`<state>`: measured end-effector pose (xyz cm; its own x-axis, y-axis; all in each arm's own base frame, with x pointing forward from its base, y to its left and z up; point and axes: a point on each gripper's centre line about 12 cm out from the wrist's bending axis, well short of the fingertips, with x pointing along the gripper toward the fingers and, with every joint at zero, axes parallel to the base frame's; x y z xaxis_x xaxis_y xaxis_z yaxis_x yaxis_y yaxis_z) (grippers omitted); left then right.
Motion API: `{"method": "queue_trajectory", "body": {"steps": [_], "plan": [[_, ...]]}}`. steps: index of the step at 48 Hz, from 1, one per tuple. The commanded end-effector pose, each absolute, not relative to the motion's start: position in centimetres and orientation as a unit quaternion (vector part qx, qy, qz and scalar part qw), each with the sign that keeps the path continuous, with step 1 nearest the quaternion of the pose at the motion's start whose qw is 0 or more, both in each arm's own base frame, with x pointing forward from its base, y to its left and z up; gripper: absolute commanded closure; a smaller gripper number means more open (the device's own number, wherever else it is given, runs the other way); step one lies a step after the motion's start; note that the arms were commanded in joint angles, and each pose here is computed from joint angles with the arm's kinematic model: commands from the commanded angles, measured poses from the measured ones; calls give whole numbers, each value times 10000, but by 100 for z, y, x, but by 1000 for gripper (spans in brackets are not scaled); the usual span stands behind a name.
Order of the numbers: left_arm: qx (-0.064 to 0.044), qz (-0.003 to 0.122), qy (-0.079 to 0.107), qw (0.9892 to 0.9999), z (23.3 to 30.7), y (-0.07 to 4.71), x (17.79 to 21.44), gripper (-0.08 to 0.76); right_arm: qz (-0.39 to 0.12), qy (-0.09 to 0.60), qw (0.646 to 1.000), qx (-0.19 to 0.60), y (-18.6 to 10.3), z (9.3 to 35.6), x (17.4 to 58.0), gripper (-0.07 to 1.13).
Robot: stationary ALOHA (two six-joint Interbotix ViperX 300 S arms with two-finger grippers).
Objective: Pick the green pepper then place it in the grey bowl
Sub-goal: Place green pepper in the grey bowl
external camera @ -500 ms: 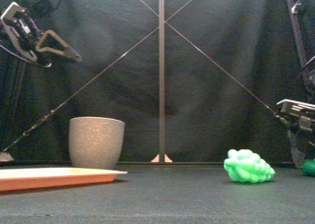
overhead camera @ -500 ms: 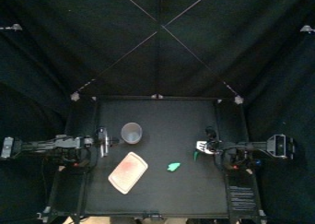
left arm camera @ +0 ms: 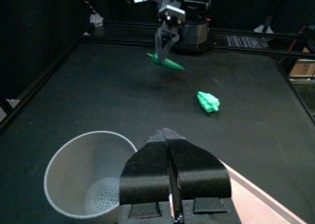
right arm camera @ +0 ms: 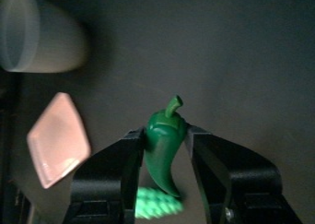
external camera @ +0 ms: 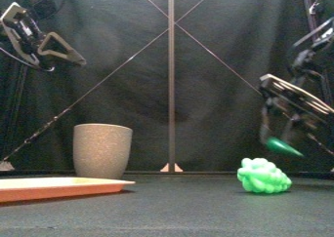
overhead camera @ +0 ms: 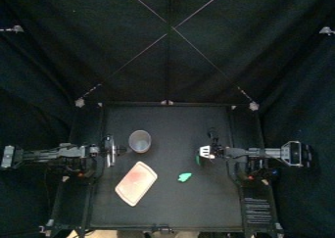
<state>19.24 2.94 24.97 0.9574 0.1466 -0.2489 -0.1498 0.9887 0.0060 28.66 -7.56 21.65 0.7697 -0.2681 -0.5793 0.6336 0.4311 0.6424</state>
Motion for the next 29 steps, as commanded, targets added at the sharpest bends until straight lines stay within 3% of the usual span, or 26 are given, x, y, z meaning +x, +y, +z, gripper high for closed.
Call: {"method": "queue_trajectory", "body": {"steps": [1,8,14,21,29], "plan": [[-66,759,1154,9904,2553,300,1942,635,-1842,1315,8930,3890,-829,2681,3217,344],[-71,773,1192,9898,2522,305,1934,635,-820,967,9307,3432,-917,2870,3651,344],[-79,774,1199,9897,2499,304,1926,635,-13,934,9456,3117,-1013,2781,4162,344],[-71,781,1192,9898,2495,307,1927,635,203,1028,9587,2645,-1178,2588,4671,344],[-41,781,995,9920,2533,308,1933,635,296,981,9720,2116,-1321,2543,5010,344]]}}
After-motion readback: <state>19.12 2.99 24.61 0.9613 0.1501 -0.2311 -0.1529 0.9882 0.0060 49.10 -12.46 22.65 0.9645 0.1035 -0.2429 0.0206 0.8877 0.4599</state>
